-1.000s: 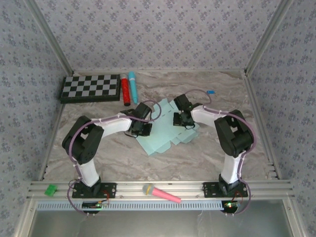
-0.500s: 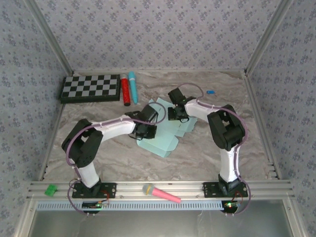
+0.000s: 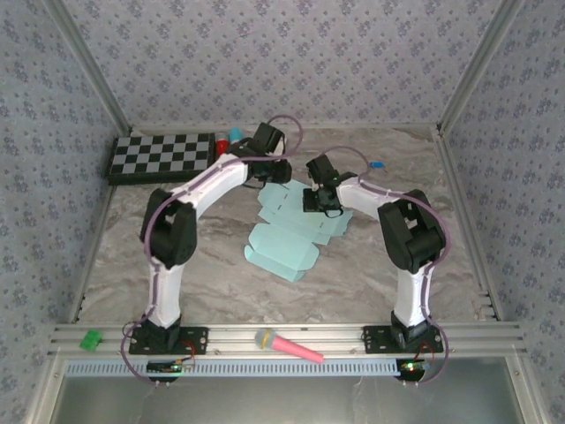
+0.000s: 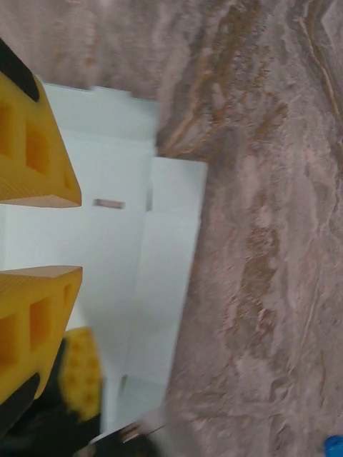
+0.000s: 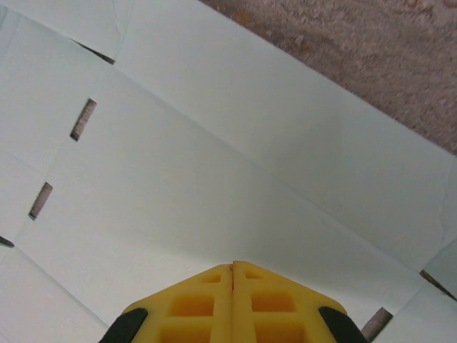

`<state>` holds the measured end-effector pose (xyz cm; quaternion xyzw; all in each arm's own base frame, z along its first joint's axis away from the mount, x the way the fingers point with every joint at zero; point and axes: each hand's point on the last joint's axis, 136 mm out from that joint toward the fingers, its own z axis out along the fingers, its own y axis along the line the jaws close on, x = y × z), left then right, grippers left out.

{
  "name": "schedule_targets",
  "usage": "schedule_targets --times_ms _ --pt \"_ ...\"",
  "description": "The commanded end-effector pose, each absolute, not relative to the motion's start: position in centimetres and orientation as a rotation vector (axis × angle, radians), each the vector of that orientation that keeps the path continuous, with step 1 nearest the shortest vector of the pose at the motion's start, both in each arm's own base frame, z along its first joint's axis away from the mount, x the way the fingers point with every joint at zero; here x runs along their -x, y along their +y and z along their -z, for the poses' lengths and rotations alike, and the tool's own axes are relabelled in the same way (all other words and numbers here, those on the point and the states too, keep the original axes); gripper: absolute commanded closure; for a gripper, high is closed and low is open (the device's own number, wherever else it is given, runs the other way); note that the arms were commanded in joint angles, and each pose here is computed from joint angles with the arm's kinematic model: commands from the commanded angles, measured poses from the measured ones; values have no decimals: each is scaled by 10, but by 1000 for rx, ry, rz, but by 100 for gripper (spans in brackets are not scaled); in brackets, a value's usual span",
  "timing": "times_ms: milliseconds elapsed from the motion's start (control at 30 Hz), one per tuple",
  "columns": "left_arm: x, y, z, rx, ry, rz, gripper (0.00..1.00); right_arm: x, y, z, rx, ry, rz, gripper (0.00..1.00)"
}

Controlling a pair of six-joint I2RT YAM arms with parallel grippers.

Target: Fold the paper box

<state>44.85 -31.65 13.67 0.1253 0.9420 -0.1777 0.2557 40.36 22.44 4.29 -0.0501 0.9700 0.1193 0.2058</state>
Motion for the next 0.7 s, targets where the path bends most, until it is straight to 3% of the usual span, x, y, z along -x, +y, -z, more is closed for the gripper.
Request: schedule_targets --times_ms 0,100,300,667 --pt "-456 -318 -125 -430 2622 450 68 -398 224 -37 118 2725 -369 98" --pt "-473 -318 -118 -433 2628 397 62 -398 224 -32 107 2730 -373 98" --pt "-491 -322 -103 -467 2649 368 60 -395 222 -23 100 2749 -367 99" --pt "-497 -317 -74 -477 2696 294 53 -392 222 -13 89 2765 -378 100"
